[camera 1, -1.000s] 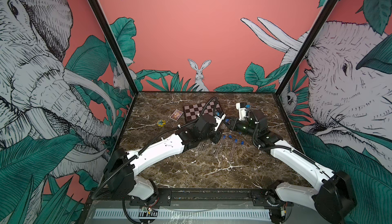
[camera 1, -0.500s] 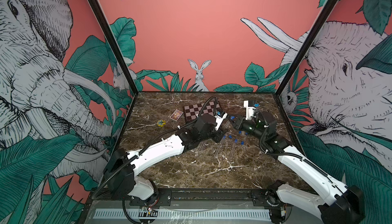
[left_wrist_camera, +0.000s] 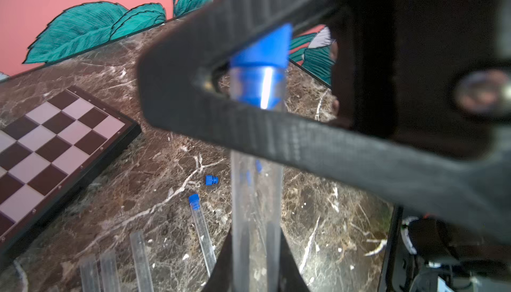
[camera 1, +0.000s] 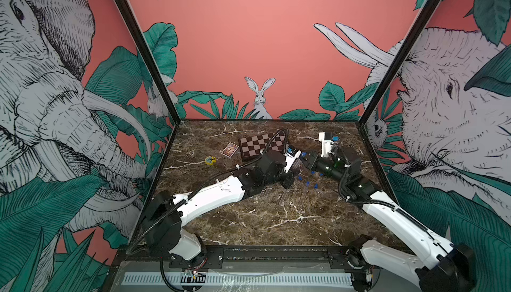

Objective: Remove stoppers from test tubes
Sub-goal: Pick up the test tube at the center of the board, then open the stopper on the test tube.

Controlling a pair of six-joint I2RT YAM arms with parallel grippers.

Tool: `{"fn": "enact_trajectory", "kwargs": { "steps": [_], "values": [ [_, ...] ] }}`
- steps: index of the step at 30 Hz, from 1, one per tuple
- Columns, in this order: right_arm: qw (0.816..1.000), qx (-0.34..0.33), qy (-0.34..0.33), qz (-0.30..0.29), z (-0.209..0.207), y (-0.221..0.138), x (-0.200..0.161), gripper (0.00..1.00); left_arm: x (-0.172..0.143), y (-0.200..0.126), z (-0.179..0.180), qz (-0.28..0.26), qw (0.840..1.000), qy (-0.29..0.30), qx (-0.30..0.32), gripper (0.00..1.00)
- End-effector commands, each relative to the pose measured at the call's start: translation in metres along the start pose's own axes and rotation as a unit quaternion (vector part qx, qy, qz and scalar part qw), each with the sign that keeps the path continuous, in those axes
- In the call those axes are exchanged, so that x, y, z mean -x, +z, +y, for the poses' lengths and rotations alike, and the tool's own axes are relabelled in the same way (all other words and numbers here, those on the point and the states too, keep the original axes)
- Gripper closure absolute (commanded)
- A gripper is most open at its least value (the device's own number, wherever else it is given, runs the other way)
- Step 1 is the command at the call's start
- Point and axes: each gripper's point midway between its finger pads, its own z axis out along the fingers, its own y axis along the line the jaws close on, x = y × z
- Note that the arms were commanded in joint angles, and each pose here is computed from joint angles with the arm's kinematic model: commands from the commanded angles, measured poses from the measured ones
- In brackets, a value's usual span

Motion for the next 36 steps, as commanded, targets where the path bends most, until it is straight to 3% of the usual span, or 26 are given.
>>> {"fn": "enact_trajectory", "kwargs": {
  "steps": [1, 5, 8, 12, 25, 36],
  "values": [
    [1.000, 0.018, -0.002, -0.019, 0.011, -0.005, 0.007, 0.88, 0.020, -0.008, -0.003, -0.029, 1.000, 0.000, -0.004, 0.94],
    [0.999, 0.001, -0.007, -0.031, 0.006, -0.010, 0.011, 0.76, 0.022, -0.012, -0.005, -0.030, 1.000, 0.005, -0.007, 1.00],
    [0.999, -0.021, -0.015, -0.042, 0.004, -0.017, 0.018, 0.60, 0.017, -0.013, -0.006, -0.021, 1.000, 0.009, -0.008, 1.00],
    [0.997, -0.050, -0.021, -0.062, 0.005, -0.027, 0.033, 0.53, 0.005, -0.012, -0.008, -0.002, 1.000, 0.014, -0.014, 1.00],
    [0.996, -0.077, 0.043, -0.008, -0.001, -0.006, 0.029, 0.55, -0.002, -0.011, -0.018, 0.008, 0.999, 0.021, -0.026, 1.00],
    [0.997, -0.066, 0.051, 0.000, 0.001, 0.003, 0.027, 0.72, -0.001, -0.010, -0.022, 0.009, 0.999, 0.026, -0.031, 1.00]
  ]
}}
